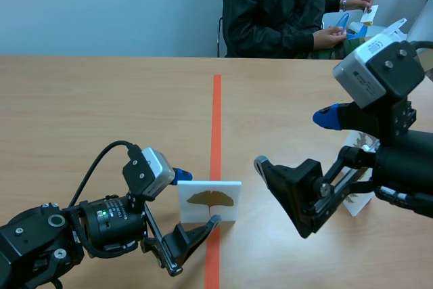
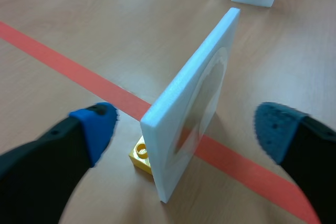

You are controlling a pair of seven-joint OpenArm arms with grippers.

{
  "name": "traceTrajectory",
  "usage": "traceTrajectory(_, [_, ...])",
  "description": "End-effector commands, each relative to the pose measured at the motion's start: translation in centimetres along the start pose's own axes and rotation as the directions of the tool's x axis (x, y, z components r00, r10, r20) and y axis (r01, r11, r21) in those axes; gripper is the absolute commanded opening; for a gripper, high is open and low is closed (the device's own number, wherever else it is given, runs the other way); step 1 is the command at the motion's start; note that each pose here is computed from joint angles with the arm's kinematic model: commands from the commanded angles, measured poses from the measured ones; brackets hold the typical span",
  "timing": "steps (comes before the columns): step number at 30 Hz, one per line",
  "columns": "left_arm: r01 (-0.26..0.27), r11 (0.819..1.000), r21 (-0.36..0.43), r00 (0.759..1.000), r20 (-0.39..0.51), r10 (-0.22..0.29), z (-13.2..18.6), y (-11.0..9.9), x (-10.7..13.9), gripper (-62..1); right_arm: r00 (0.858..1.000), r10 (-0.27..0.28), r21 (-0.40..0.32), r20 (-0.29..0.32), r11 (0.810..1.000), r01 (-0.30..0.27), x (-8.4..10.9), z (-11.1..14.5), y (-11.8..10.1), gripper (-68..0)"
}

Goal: Sort the leaf by its shape. The table is split by an orange tape line. A compound leaf with several leaflets goes to the left side, a simple leaf with one blade goes to the right side. Return to the home posture when a red brick is placed on the table.

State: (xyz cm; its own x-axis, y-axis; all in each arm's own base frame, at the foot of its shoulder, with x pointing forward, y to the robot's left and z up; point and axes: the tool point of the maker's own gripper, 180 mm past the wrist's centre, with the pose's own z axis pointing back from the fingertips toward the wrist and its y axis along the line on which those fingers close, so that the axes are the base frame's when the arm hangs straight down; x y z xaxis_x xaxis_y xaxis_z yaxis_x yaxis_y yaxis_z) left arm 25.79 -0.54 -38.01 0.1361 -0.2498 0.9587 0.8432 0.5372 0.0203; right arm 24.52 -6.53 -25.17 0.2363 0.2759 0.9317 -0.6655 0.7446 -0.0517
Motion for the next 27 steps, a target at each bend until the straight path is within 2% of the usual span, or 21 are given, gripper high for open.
traceTrajectory(1, [-0.002,1.000,0.001,0.999,0.036,0.002,-0.21,0.07,0.99,-18.7,1.000,0.006,-0.015,0.026,1.000,-0.006,0.72,0.09,-0.67,0.4])
traceTrajectory(3, [-0.003,1.000,0.001,0.999,0.035,0.003,-0.21,0.05,0.98,-24.6,1.000,0.006,-0.015,0.026,1.000,-0.006,0.72,0.09,-0.67,0.4])
traceTrajectory(10, [-0.005,1.000,-0.005,0.999,0.036,0.005,-0.23,-0.20,0.95,-39.3,1.000,0.006,-0.015,0.026,1.000,-0.006,0.72,0.09,-0.67,0.4])
traceTrajectory(20, [-0.004,1.000,-0.005,1.000,0.027,0.005,-0.22,-0.18,0.77,-54.7,1.000,0.006,-0.015,0.027,1.000,-0.005,0.73,0.09,-0.67,0.4])
traceTrajectory(27, [-0.016,1.000,0.001,0.999,0.037,0.016,-0.19,-0.01,0.98,-56.9,1.000,0.005,-0.015,0.027,1.000,-0.005,0.73,0.08,-0.66,0.4])
